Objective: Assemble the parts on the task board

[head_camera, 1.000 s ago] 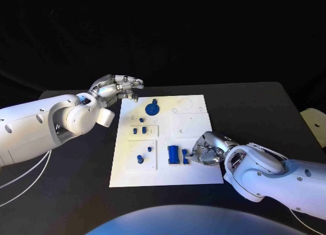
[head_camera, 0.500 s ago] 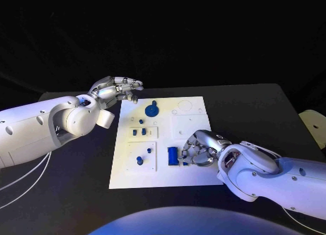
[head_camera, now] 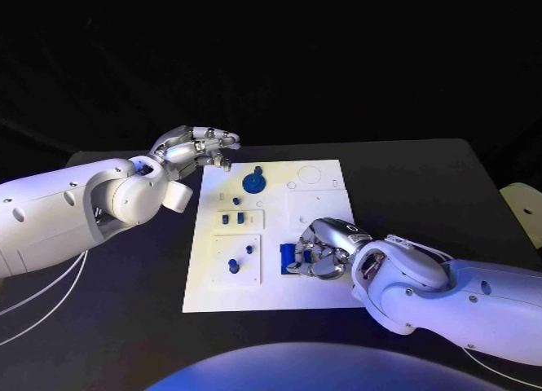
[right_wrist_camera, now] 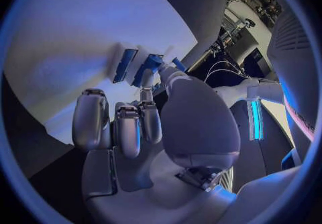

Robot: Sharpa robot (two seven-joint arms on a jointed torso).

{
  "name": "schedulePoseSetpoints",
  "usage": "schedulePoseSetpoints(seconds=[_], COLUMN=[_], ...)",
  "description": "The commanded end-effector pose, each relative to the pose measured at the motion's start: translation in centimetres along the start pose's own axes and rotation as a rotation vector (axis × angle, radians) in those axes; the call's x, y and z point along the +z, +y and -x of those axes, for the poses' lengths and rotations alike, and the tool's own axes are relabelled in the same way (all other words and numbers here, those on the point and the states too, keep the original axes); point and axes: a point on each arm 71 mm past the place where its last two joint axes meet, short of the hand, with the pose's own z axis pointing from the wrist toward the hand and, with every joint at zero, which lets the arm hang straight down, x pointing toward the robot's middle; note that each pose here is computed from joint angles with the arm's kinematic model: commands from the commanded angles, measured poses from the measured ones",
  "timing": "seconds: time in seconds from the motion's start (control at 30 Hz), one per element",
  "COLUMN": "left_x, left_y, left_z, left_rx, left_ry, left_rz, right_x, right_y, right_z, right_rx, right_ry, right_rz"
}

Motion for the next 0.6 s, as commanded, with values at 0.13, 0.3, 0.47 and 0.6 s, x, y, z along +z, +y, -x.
schedulePoseSetpoints(seconds=[0.13,0.3,0.47,0.6], left_x=[0.02,-0.02,-0.05,-0.08], left_y=[-0.11,-0.12,-0.12,-0.12], left_z=[-0.22,-0.17,-0.15,-0.13], left_rx=[-0.012,-0.012,-0.012,-0.012], left_ry=[0.015,0.014,0.013,0.012], left_rz=[-0.009,-0.009,-0.009,-0.009], right_x=[0.28,0.36,0.23,-0.05], right_y=[-0.31,-0.53,-0.44,-0.3], right_z=[-0.16,-0.08,0.01,0.1], right_rx=[-0.062,-0.075,-0.07,-0.051], right_ry=[0.008,-0.002,-0.011,-0.015], right_rz=[-0.012,-0.019,-0.011,0.003])
